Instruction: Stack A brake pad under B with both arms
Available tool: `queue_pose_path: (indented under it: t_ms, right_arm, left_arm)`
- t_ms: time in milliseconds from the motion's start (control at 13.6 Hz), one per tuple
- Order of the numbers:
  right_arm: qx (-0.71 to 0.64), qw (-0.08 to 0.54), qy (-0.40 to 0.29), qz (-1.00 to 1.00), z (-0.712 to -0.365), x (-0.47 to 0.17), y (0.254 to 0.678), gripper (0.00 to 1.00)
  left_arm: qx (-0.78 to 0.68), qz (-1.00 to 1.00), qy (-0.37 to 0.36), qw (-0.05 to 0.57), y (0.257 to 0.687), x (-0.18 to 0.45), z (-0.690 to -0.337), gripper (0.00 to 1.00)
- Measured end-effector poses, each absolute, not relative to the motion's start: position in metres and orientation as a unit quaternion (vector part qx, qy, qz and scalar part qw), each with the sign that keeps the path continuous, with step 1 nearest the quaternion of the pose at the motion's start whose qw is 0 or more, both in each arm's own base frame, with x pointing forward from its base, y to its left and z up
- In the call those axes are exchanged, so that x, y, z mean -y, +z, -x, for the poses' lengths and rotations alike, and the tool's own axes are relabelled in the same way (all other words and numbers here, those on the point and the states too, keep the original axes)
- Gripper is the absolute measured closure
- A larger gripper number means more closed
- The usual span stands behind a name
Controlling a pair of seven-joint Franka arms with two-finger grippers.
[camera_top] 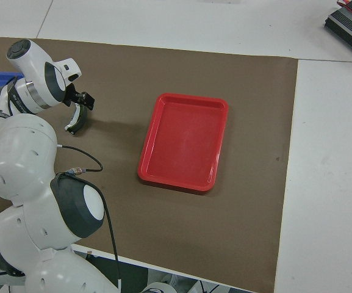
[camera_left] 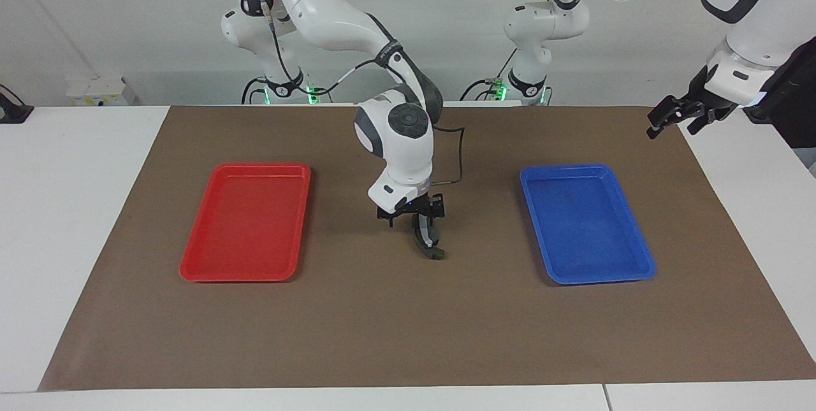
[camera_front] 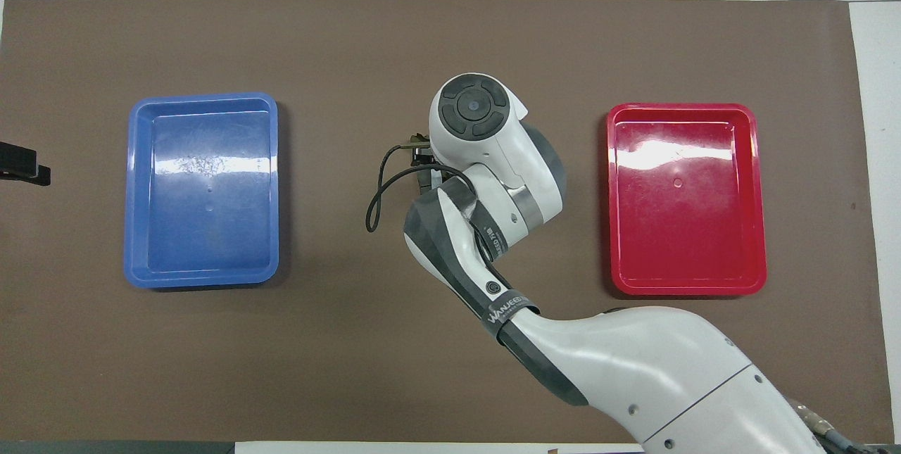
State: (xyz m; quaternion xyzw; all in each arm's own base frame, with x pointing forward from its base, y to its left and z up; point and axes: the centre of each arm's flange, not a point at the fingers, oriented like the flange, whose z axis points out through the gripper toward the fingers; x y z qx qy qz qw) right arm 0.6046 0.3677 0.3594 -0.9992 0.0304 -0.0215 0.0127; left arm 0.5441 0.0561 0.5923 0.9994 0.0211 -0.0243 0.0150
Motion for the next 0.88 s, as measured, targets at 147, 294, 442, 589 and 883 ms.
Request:
queue_pose_path:
  t_ms: [147, 294, 442, 589, 883]
  right_arm:
    - [-0.062, 0.013, -0.028, 0.998, -0.622, -0.325, 0.390, 0.00]
    - [-0.103, 0.017, -0.040, 0.994, -0.641, -0.256, 0.432, 0.00]
    - [-0.134, 0.014, -0.037, 0.990, -0.646, -0.177, 0.471, 0.00]
    - [-0.142, 0.009, -0.030, 0.989, -0.642, -0.108, 0.501, 0.00]
    - [-0.142, 0.002, -0.009, 0.990, -0.617, -0.005, 0.548, 0.00]
  left_arm:
    - [-0.021, -0.999, -0.024, 0.015, 0.592, -0.056, -0.544, 0.00]
    - [-0.021, -0.999, -0.024, 0.015, 0.592, -0.056, -0.544, 0.00]
    - [-0.021, -0.999, -0.024, 0.015, 0.592, -0.056, -0.544, 0.00]
    - [-0.021, -0.999, -0.024, 0.015, 0.592, -0.056, -0.544, 0.00]
    - [-0.021, -0.999, -0.024, 0.015, 0.592, -0.056, -0.544, 0.00]
